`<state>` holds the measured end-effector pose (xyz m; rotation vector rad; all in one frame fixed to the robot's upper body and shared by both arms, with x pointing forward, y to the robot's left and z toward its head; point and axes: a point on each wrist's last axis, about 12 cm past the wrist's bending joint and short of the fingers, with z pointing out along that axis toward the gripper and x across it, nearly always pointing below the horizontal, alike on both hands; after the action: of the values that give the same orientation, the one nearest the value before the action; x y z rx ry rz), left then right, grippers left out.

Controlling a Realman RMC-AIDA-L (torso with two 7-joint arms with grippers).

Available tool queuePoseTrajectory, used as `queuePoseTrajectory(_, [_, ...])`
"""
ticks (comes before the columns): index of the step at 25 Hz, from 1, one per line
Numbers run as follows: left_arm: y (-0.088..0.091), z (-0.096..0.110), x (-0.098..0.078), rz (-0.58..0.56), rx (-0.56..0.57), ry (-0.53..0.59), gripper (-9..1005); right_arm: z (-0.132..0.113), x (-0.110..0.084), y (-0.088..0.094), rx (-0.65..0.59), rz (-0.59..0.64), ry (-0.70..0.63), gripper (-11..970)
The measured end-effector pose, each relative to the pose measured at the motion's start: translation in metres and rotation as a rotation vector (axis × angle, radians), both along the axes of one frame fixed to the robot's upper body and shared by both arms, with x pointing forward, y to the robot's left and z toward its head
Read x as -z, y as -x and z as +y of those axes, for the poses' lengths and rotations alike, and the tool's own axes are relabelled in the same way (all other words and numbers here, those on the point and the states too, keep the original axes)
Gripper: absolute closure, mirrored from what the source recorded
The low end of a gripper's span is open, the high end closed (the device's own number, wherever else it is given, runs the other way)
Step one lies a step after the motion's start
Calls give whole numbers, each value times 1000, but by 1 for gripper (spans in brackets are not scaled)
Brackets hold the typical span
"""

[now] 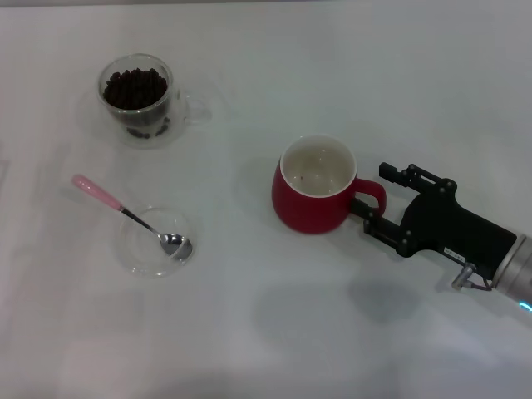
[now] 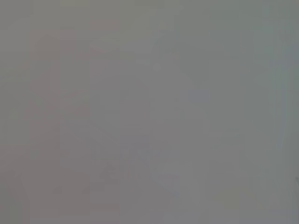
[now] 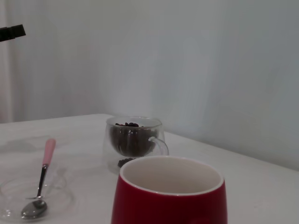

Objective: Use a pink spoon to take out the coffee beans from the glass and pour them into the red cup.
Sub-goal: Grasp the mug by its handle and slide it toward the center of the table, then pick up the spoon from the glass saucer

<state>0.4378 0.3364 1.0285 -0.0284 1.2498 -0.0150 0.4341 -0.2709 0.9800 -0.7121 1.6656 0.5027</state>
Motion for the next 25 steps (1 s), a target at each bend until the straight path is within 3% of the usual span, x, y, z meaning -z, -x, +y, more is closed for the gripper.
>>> queuePoseTrajectory(4, [-1, 0, -1, -2, 1, -3, 134, -1, 0, 3, -3, -2, -8, 256])
queuePoseTrajectory(18, [-8, -1, -4, -15, 12, -8, 135, -23, -12, 34, -27, -51, -137, 218])
queuePoseTrajectory(25, [-10, -3, -5, -22, 26, 18, 135, -42, -38, 54, 22, -201, -299, 218])
